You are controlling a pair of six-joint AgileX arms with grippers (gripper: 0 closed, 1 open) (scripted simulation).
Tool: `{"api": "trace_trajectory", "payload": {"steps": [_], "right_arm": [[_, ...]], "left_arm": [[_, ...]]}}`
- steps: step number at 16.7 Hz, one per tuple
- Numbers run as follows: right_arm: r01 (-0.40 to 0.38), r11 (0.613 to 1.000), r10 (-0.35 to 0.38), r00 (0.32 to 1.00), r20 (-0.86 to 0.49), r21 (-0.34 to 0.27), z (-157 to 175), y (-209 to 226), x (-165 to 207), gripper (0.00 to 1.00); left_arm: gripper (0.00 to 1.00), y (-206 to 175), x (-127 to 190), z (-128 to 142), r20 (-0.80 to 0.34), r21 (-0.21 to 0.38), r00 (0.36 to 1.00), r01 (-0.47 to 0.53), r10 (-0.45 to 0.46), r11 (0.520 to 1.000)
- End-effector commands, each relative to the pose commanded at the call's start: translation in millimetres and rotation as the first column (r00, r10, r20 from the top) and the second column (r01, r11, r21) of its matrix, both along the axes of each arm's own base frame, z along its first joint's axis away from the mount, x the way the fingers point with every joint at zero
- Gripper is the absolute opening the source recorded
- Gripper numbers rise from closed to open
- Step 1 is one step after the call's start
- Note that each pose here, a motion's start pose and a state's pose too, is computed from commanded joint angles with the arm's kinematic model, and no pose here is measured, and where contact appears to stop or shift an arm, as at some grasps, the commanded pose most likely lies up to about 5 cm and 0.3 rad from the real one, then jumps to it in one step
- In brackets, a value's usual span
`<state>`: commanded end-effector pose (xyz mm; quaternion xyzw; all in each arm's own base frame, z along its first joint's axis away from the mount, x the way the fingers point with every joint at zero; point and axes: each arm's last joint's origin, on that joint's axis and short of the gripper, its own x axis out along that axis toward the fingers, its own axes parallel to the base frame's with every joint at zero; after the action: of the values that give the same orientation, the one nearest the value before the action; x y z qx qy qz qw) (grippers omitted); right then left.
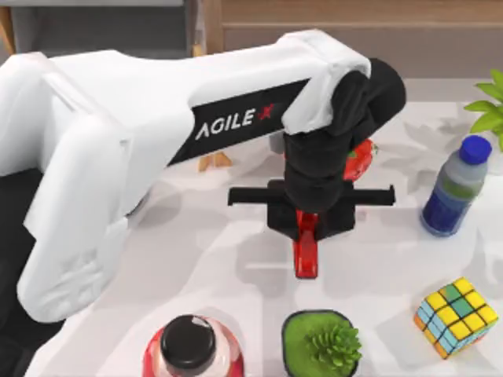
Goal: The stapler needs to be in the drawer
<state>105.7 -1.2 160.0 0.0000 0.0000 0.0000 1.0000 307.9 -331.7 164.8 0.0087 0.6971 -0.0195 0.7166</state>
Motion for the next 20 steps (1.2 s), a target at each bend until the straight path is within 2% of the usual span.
{"api": "trace_trajectory", "payload": {"steps": [3, 5, 7, 10, 12, 15, 17, 20], "right_arm": [[0.000, 1.000, 0.000, 1.000, 0.000, 0.000, 0.0, 0.0, 0.0, 1.00], [0.000, 1.000, 0.000, 1.000, 0.000, 0.000, 0.0, 0.0, 0.0, 1.00], [0.000, 1.000, 0.000, 1.000, 0.000, 0.000, 0.0, 0.0, 0.0, 1.00], [0.000, 1.000, 0.000, 1.000, 0.000, 0.000, 0.0, 0.0, 0.0, 1.00], [0.000, 1.000, 0.000, 1.000, 0.000, 0.000, 0.0, 0.0, 0.0, 1.00], [0.000, 1.000, 0.000, 1.000, 0.000, 0.000, 0.0, 0.0, 0.0, 1.00], [0.000, 1.000, 0.000, 1.000, 0.000, 0.000, 0.0, 0.0, 0.0, 1.00], [0.000, 1.000, 0.000, 1.000, 0.000, 0.000, 0.0, 0.0, 0.0, 1.00]], "left_arm": [[0.00, 34.0, 29.3, 57.1, 0.110, -0.056, 0.994, -0.003, 0.009, 0.998], [0.00, 73.6, 54.1, 99.5, 0.207, -0.076, 0.978, -0.012, 0.027, 0.997], [0.00, 125.5, 78.5, 133.5, 0.289, -0.058, 0.956, -0.036, 0.052, 0.998], [0.00, 215.7, 109.2, 160.8, 0.350, 0.029, 0.933, -0.097, 0.081, 0.995], [0.00, 277.2, 124.8, 163.3, 0.342, 0.101, 0.935, -0.135, 0.093, 0.986], [0.00, 362.5, 142.7, 145.9, 0.275, 0.180, 0.956, -0.156, 0.103, 0.971], [0.00, 410.7, 152.2, 122.3, 0.212, 0.195, 0.972, -0.143, 0.101, 0.970], [0.00, 466.1, 162.1, 78.7, 0.125, 0.162, 0.989, -0.104, 0.084, 0.981]]}}
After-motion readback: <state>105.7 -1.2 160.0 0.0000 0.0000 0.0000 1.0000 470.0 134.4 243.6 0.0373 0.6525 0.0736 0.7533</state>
